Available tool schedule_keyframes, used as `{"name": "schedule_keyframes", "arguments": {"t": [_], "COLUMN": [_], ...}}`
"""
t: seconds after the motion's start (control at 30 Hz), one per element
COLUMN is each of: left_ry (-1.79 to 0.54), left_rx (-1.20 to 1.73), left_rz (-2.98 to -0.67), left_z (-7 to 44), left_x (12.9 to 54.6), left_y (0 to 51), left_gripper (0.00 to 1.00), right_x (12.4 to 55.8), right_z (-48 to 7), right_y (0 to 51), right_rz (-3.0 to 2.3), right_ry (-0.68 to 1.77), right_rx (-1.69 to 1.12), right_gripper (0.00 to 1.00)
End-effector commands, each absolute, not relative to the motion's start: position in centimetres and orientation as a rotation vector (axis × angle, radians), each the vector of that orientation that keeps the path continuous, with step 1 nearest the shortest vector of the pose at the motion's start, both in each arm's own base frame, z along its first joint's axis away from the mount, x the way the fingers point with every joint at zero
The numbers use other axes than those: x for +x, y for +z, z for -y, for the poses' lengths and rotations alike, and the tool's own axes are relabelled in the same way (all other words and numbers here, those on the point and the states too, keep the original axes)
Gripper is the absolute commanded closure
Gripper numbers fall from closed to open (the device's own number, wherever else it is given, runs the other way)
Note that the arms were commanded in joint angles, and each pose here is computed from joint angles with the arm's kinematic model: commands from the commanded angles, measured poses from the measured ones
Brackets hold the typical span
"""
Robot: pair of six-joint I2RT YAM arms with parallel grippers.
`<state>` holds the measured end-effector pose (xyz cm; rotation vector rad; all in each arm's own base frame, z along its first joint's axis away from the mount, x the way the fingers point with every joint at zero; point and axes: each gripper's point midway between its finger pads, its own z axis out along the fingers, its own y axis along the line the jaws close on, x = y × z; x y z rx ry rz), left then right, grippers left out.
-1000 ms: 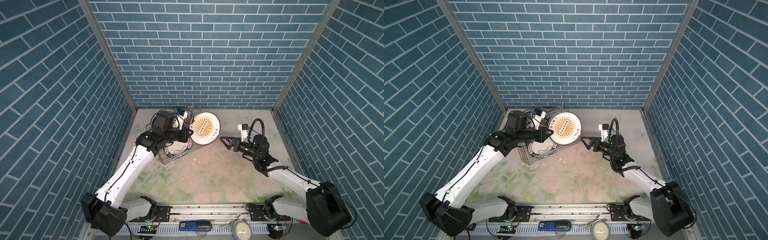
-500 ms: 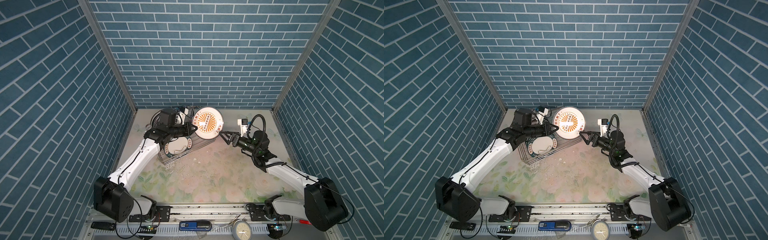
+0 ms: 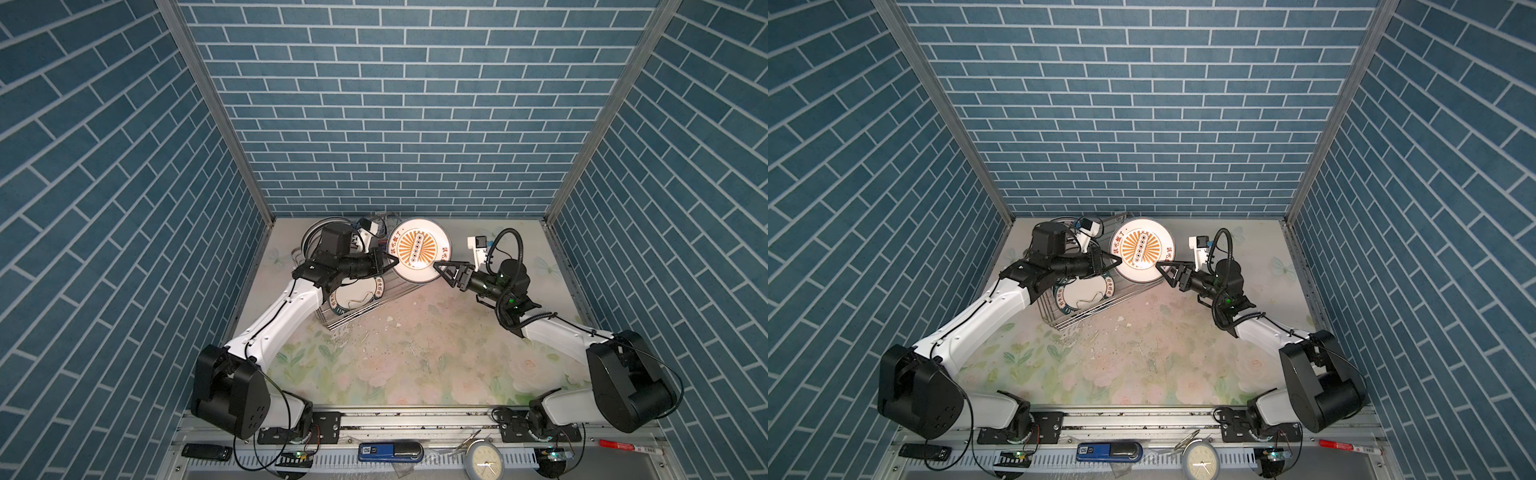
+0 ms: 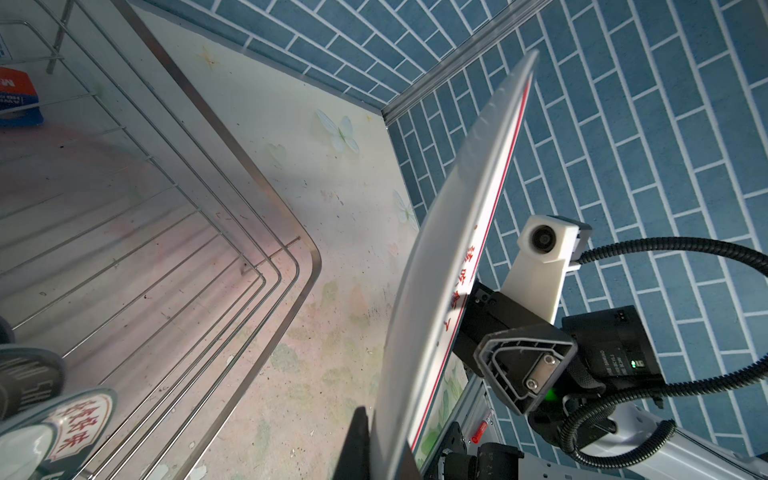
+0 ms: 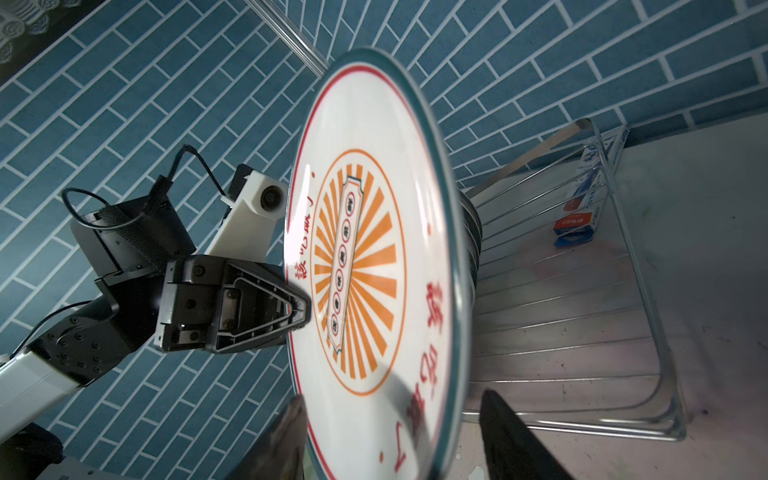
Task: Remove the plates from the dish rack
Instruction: 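Close the right gripper on the plate's rim and open the left gripper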
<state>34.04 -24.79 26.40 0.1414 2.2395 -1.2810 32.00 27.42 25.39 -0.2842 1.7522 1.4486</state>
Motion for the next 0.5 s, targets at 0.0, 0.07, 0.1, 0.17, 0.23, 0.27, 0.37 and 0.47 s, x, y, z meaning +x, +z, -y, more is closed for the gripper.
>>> {"name": "schedule_keyframes", "arguments": {"t": [0.0,0.07,0.1,0.17,0.23,0.27,0.37,0.47], "left_ry": [-1.309,-1.303,-1.303,-1.316,-1.330,-1.335,-1.338,-1.339], "left_rx": [0.171,0.165,0.165,0.171,0.168,0.167,0.171,0.172], "left_rz": [-2.201,-2.208,-2.213,-2.209,-2.212,-2.215,-2.229,-2.239], "left_z": [25.1,25.0,25.1,25.3,25.4,25.5,25.6,25.7], "left_x": [34.4,34.5,34.4,34.4,34.4,34.5,34.5,34.5], "left_y": [26.9,26.6,26.5,26.5,26.4,26.3,25.9,25.6], "left_gripper": [1.00,1.00,1.00,1.00,1.00,1.00,1.00,1.00], "right_x": [31.9,31.8,31.7,31.7,31.6,31.5,31.3,31.3], "right_z": [-27.8,-27.7,-27.7,-27.7,-27.7,-27.7,-27.9,-28.1], "right_y": [29.0,29.4,29.6,29.7,29.8,29.9,30.3,30.8], "right_rz": [-1.628,-1.613,-1.611,-1.617,-1.609,-1.600,-1.569,-1.546], "right_ry": [1.465,1.462,1.460,1.458,1.469,1.477,1.513,1.555], "right_rx": [-0.342,-0.348,-0.353,-0.359,-0.361,-0.361,-0.362,-0.362], "right_gripper": [0.43,0.46,0.47,0.49,0.52,0.54,0.57,0.63]}}
